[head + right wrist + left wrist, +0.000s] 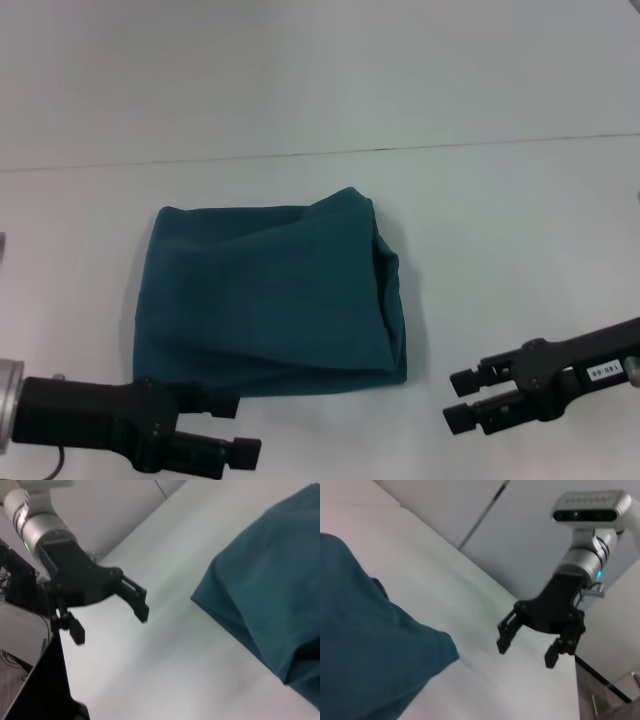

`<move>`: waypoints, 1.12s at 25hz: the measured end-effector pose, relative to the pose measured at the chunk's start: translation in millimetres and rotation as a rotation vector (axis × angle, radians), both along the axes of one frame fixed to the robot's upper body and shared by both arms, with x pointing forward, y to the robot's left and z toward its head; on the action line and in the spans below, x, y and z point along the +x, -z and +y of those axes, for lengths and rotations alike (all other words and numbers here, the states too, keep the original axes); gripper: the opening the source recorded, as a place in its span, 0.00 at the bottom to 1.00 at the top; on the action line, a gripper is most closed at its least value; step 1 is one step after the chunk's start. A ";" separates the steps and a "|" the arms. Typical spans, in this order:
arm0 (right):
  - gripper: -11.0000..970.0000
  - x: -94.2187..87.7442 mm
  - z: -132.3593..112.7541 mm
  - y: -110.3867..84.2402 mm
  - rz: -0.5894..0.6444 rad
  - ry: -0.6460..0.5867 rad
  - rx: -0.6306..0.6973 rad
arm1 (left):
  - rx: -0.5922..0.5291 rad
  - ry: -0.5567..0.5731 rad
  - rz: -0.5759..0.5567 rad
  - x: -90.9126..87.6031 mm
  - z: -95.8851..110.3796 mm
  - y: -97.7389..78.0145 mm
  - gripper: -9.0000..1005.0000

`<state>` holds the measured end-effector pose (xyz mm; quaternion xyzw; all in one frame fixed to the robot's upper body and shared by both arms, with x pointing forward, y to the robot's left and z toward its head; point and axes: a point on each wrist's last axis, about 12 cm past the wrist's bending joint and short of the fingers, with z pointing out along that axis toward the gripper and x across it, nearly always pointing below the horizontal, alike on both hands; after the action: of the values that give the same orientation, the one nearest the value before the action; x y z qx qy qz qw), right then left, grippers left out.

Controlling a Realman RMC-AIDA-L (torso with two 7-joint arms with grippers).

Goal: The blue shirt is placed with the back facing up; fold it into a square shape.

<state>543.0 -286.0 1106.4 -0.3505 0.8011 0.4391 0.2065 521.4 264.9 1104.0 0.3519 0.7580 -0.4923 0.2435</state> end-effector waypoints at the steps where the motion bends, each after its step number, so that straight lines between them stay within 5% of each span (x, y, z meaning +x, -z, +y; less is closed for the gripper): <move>1: 0.79 0.6 1.0 -0.5 -0.002 0.000 0.004 | 0.000 0.004 0.001 -0.2 -1.1 0.3 0.92; 28: 0.78 0.0 12.1 0.0 0.006 -0.021 0.036 | 0.003 -0.013 0.018 -1.1 -5.0 5.3 0.92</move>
<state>543.1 -274.0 1106.3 -0.3537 0.7900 0.4565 0.2058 520.3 259.9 1098.8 0.3429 0.7630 -0.4929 0.2393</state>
